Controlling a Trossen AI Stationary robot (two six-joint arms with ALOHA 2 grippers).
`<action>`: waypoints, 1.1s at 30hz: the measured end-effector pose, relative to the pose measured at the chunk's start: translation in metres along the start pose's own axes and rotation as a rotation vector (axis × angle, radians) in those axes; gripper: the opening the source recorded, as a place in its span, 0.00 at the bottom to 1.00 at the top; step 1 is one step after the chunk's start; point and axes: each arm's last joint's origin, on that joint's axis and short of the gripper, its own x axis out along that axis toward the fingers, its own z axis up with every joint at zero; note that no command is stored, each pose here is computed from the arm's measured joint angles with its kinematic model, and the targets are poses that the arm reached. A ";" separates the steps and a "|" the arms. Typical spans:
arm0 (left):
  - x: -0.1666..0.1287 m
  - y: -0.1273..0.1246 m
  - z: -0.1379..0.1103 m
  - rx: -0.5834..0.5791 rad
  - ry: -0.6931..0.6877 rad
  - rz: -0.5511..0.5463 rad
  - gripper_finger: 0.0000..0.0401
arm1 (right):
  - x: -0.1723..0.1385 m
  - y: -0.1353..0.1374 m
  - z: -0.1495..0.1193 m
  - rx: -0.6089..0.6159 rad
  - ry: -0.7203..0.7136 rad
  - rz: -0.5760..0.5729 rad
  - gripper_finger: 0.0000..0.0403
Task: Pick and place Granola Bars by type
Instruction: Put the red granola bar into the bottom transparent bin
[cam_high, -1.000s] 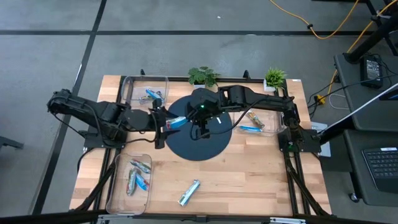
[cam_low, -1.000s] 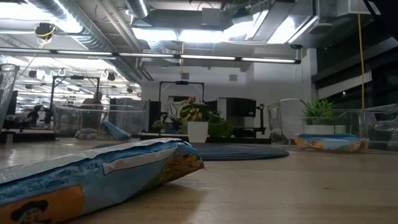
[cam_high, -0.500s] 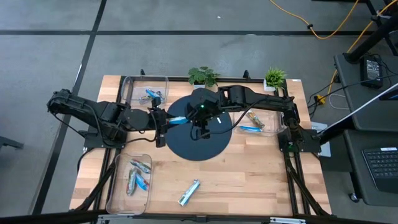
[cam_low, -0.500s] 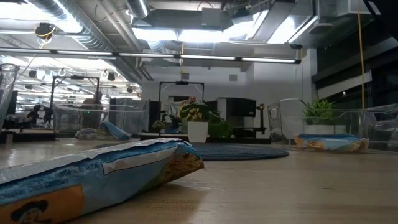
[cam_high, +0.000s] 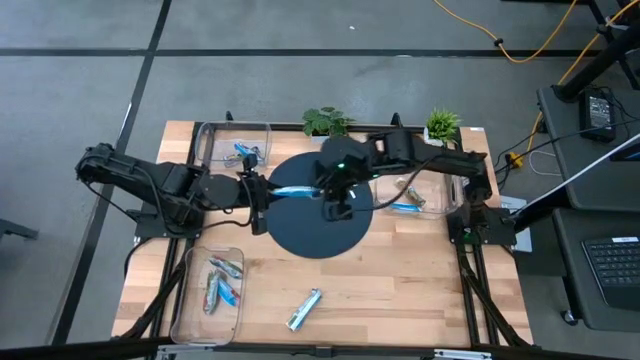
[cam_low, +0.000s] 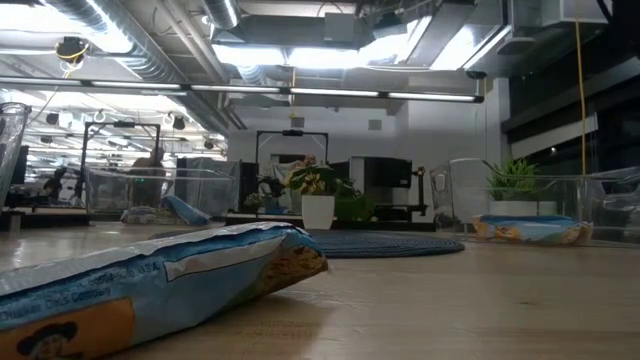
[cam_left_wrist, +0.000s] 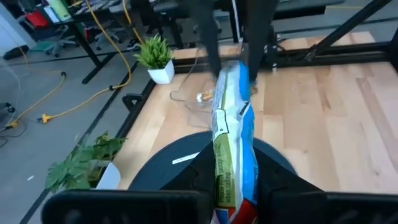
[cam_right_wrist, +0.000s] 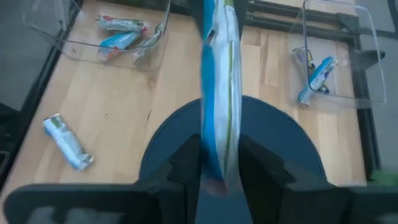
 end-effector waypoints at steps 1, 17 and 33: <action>-0.001 0.001 0.000 0.004 0.005 0.005 0.09 | -0.007 0.000 -0.002 0.010 0.010 -0.003 0.26; -0.039 0.021 0.030 0.046 0.045 -0.018 0.07 | -0.084 -0.003 -0.033 0.134 0.132 -0.239 0.27; -0.101 0.036 0.046 0.076 0.163 -0.260 0.07 | -0.094 -0.003 -0.030 0.061 0.064 -0.241 0.27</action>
